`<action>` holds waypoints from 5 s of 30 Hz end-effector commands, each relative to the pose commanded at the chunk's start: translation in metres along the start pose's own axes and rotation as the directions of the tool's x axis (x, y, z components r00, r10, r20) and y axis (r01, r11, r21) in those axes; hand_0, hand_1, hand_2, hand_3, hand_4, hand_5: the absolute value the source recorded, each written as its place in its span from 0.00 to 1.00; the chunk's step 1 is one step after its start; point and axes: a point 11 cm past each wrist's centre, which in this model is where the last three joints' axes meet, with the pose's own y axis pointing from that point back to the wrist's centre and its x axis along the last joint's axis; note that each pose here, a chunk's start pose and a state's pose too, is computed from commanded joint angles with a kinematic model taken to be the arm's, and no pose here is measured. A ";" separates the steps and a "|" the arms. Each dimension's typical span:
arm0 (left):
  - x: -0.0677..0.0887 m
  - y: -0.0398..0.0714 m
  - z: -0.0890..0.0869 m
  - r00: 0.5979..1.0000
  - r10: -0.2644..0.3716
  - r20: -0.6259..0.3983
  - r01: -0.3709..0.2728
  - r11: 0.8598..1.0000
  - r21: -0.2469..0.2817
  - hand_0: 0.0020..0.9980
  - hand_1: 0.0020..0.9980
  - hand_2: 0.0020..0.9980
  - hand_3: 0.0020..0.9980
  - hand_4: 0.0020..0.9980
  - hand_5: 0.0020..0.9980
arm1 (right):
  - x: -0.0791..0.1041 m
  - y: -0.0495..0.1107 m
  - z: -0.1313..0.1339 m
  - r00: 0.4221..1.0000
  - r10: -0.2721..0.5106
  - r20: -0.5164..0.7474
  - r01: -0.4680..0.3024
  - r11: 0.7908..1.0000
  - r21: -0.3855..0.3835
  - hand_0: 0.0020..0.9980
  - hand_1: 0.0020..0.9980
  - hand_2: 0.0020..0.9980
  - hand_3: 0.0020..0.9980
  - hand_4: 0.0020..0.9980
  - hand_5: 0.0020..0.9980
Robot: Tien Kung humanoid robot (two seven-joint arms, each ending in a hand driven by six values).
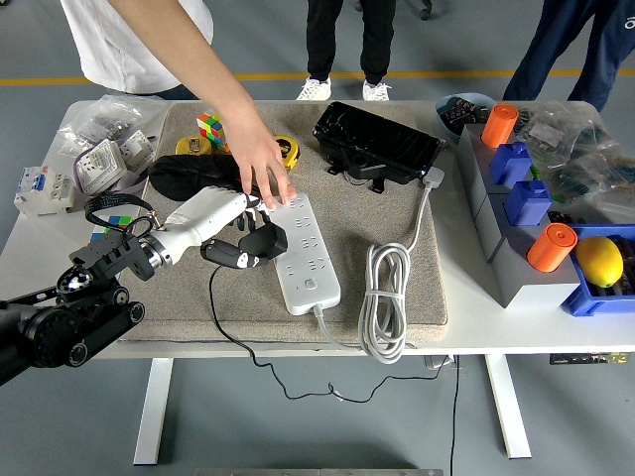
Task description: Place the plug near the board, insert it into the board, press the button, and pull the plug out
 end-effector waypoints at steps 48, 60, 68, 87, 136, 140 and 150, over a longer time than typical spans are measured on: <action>0.001 0.000 -0.004 0.999 -0.015 -0.029 0.016 0.999 0.033 0.37 0.56 0.59 0.66 1.00 0.40 | -0.003 0.000 -0.003 1.000 -0.009 -0.001 0.009 1.000 0.009 0.63 0.62 0.59 0.54 0.63 0.13; 0.001 0.002 -0.002 0.999 -0.013 -0.043 0.014 1.000 0.025 0.40 0.60 0.63 0.70 1.00 0.49 | -0.002 0.000 -0.003 1.000 -0.009 -0.006 0.009 1.000 0.009 0.63 0.62 0.59 0.54 0.63 0.13; 0.010 0.005 0.006 0.995 0.045 -0.084 -0.045 0.999 0.000 0.47 0.64 0.67 0.72 1.00 0.54 | -0.001 0.000 -0.001 1.000 -0.008 -0.010 0.008 1.000 0.007 0.63 0.62 0.59 0.54 0.63 0.13; -0.010 0.047 0.010 0.927 0.191 -0.322 -0.150 0.978 0.148 0.77 0.78 0.79 0.80 0.73 0.78 | 0.000 0.001 0.000 1.000 -0.004 -0.006 0.004 1.000 0.010 0.63 0.62 0.59 0.54 0.63 0.13; -0.044 0.052 0.032 0.933 0.140 -0.332 -0.096 0.984 0.148 0.77 0.79 0.78 0.78 0.74 0.77 | 0.001 0.001 -0.001 1.000 0.004 0.008 -0.004 1.000 0.017 0.63 0.62 0.58 0.54 0.63 0.13; -0.045 0.051 0.035 0.934 0.134 -0.332 -0.092 0.986 0.139 0.77 0.79 0.78 0.77 0.75 0.77 | 0.001 0.001 -0.001 1.000 0.003 0.008 -0.003 1.000 0.017 0.63 0.62 0.58 0.54 0.62 0.13; -0.045 0.047 0.043 0.938 0.117 -0.327 -0.083 0.990 0.115 0.77 0.79 0.78 0.77 0.75 0.77 | 0.000 0.001 -0.001 1.000 0.002 0.008 -0.002 1.000 0.018 0.62 0.62 0.58 0.54 0.63 0.13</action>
